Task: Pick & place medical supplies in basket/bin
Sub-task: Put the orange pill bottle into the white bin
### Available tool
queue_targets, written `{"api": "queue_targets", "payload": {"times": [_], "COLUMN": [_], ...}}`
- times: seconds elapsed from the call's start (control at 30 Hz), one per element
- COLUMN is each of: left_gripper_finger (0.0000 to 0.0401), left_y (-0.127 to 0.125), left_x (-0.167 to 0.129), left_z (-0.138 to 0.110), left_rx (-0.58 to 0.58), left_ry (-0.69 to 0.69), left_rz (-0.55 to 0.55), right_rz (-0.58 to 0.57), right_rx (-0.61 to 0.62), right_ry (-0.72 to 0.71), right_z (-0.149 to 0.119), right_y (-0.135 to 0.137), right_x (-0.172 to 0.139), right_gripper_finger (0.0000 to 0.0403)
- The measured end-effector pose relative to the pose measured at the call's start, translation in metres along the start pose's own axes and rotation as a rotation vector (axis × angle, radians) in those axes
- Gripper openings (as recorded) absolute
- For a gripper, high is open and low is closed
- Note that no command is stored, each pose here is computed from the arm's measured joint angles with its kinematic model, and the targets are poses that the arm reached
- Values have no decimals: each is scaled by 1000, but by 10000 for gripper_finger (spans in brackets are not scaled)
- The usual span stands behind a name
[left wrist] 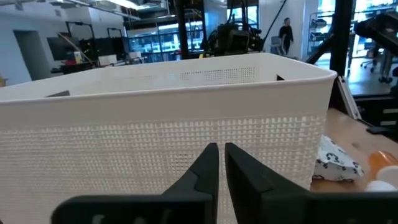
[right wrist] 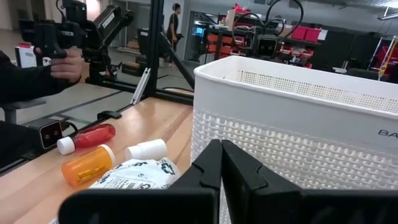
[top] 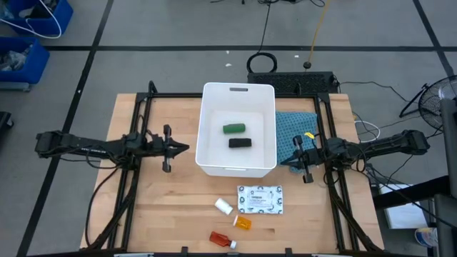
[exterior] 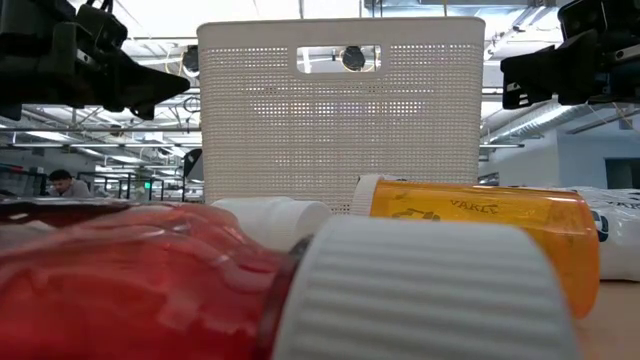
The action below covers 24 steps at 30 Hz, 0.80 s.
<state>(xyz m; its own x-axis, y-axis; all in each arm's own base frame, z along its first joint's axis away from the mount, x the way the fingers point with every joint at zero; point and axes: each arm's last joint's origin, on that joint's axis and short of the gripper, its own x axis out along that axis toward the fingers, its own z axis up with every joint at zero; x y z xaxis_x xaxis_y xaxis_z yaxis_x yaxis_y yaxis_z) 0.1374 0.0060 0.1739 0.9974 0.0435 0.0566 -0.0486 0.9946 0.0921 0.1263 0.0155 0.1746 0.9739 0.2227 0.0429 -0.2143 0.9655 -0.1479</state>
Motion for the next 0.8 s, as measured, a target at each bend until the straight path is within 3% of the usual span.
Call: {"api": "queue_targets", "payload": {"times": [0.27, 0.43, 0.53, 0.8], "left_gripper_finger": [42, 42, 42, 42], "left_y": [0, 0, 0, 0], "left_x": [0, 0, 0, 0], "left_z": [0, 1, 1, 1], "left_rx": [19, 18, 13, 11], "left_ry": [-1, -8, -8, -4], "left_rz": [1, 6, 12, 11], "right_rz": [-25, -94, -75, 90], "right_rx": [6, 15, -1, -84], "right_ry": [-10, -124, -81, -46], "right_z": [1, 13, 16, 103], "right_y": [-1, -4, -3, 15], "right_x": [0, -1, 2, 31], "right_gripper_finger": [0, 0, 0, 0]}}
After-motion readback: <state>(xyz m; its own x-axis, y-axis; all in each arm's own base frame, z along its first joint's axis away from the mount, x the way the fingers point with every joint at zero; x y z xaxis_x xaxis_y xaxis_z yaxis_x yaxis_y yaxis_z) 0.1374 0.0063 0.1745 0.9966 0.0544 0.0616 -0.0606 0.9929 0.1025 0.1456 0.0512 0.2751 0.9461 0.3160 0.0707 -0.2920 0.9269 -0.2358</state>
